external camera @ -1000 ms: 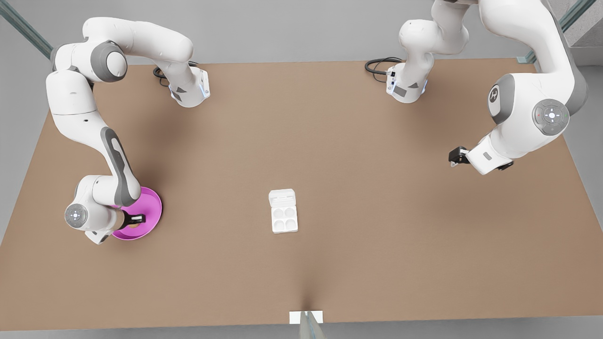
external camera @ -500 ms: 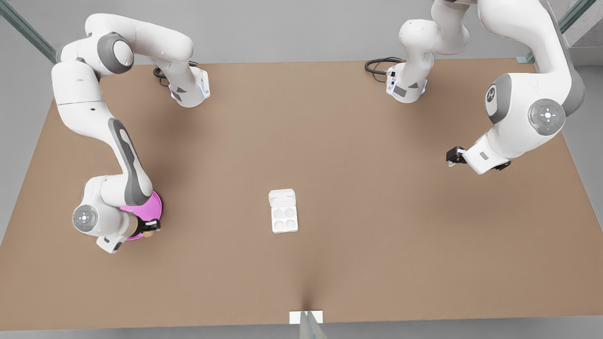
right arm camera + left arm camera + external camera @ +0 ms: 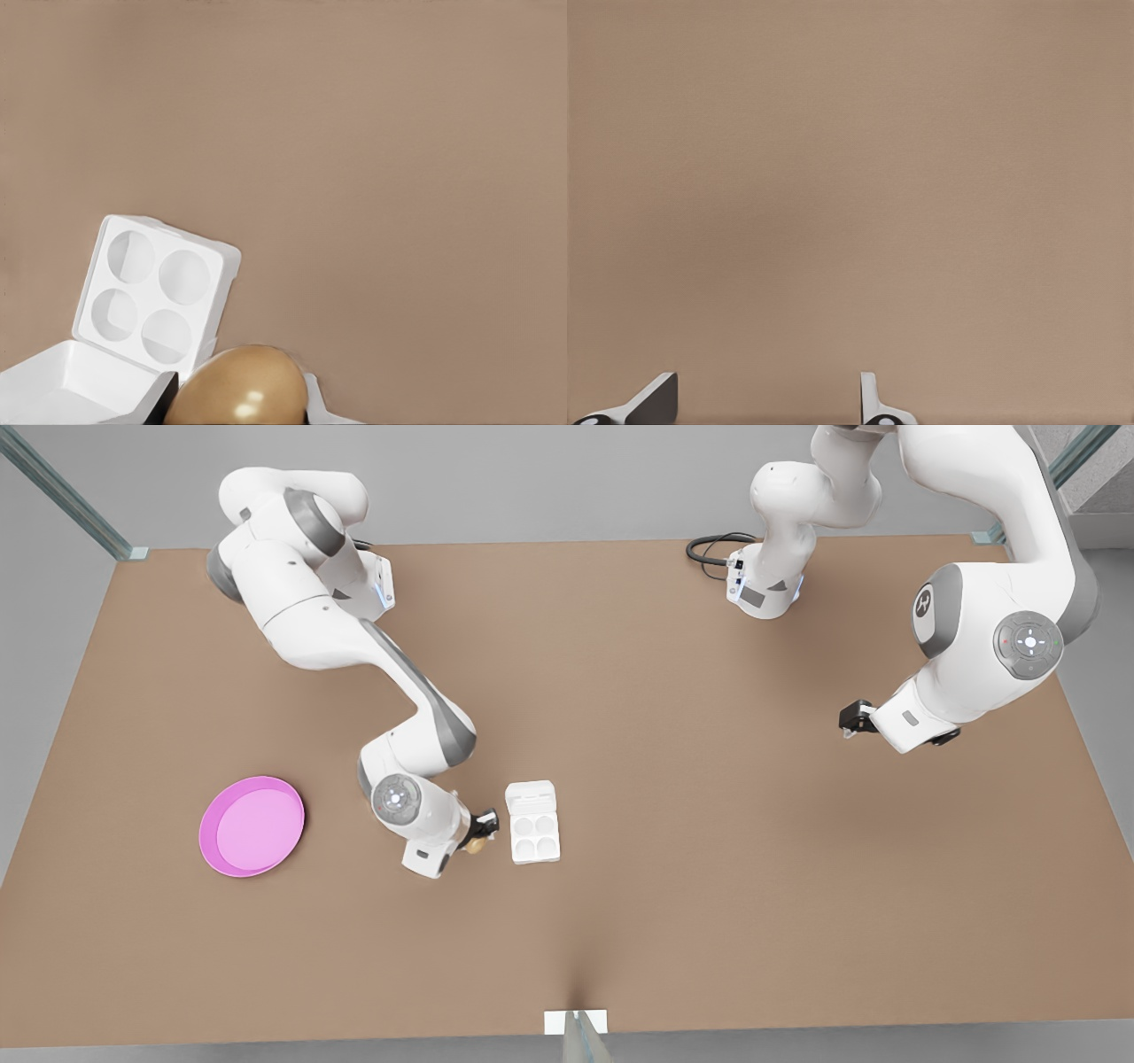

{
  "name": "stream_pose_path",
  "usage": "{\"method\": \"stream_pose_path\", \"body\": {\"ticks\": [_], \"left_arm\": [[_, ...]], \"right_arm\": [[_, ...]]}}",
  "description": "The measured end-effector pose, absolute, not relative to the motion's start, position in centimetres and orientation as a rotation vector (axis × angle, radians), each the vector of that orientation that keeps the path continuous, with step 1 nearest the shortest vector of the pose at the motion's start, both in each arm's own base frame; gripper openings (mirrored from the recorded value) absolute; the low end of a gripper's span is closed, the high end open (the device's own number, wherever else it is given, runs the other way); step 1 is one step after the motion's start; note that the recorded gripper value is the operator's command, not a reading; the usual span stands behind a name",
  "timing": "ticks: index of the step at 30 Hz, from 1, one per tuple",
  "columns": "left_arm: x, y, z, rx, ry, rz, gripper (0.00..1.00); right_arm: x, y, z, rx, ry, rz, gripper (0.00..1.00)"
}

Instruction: Pack egg into the box and close the box lid

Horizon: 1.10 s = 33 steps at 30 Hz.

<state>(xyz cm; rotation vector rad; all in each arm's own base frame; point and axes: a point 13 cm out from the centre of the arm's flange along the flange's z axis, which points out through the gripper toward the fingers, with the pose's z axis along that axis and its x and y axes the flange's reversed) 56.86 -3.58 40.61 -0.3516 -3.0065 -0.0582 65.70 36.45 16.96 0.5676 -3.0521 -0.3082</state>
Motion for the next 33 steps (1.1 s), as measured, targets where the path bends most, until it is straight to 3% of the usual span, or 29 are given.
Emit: {"method": "stream_pose_path", "body": {"ticks": [10, 20, 21, 22, 23, 29, 31, 33], "left_arm": [[56.8, -3.6, 40.6, -0.35, -3.006, -0.058, 1.0], [56.9, -3.6, 40.5, -0.35, -3.004, -0.058, 1.0], [56.9, -3.6, 40.5, -0.35, -3.004, -0.058, 1.0], [56.9, -3.6, 40.5, -0.35, -3.004, -0.058, 1.0], [56.9, -3.6, 40.5, -0.35, -3.004, -0.058, 1.0], [56.9, -3.6, 40.5, -0.349, -3.004, -0.058, 1.0], [56.9, -3.8, 40.3, -0.353, -3.001, -0.059, 1.0], [56.5, -5.9, 40.1, -0.388, -2.985, -0.064, 1.0]], "right_arm": [[63.5, 45.2, 14.4, 0.311, -3.064, -0.395, 0.41], [60.2, 46.3, 11.3, 0.087, -3.003, -0.359, 0.42], [60.0, 46.5, 11.2, 0.072, -3.0, -0.357, 0.69], [59.9, 46.5, 11.1, 0.056, -3.0, -0.351, 0.89], [59.9, 46.5, 11.1, 0.04, -3.001, -0.344, 1.0], [60.2, 46.3, 11.2, -0.055, -3.005, -0.333, 1.0], [63.3, 45.2, 13.7, -0.119, -3.05, -0.382, 1.0], [70.5, 38.2, 20.4, -0.29, -3.144, -0.49, 1.0]]}}
